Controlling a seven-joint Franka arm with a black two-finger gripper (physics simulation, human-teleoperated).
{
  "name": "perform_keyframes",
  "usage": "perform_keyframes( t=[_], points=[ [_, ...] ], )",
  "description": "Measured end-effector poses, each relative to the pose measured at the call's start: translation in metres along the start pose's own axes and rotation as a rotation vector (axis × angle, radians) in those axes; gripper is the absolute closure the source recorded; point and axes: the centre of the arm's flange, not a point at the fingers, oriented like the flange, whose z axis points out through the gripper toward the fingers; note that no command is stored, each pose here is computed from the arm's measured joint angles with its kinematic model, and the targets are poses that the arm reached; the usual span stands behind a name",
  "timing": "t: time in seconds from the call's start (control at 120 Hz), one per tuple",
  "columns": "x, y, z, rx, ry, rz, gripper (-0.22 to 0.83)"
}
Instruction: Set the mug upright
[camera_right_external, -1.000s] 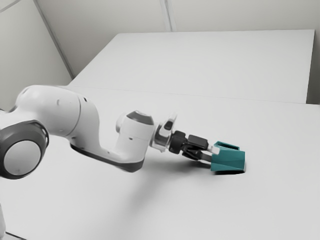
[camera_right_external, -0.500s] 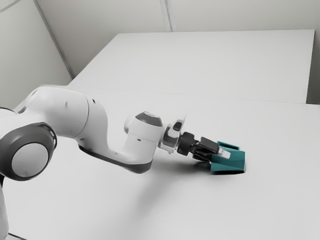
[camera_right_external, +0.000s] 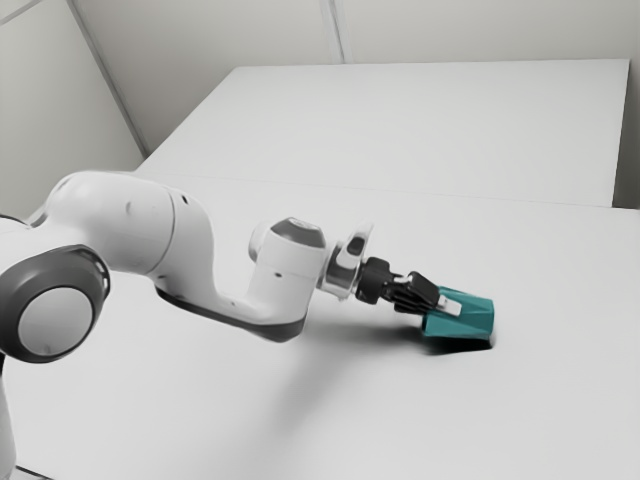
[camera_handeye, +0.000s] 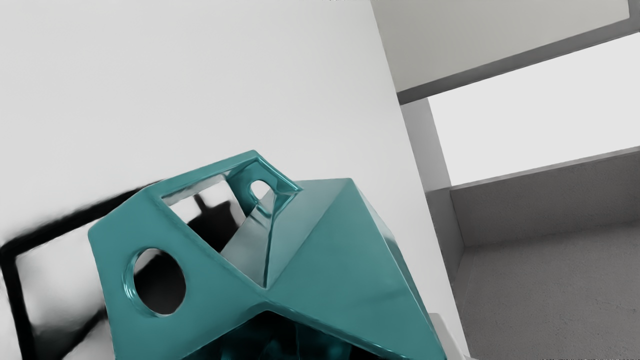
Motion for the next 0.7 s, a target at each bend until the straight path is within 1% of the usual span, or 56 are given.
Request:
perform_keyframes(
  t=[0.217,0.283,0.35,0.575,0.7],
  points=[
    [0.016,0.033,-0.025,0.028,-0.007,0.088,0.78],
    [0.025,0.045,-0.043,0.068,-0.037,0.139,0.78],
    [0.032,0.050,-0.063,0.111,-0.060,0.167,0.78],
    [0.046,0.071,-0.119,0.280,-0.165,0.267,0.79],
    [0.049,0.084,-0.151,0.385,-0.230,0.304,0.78]
  ],
)
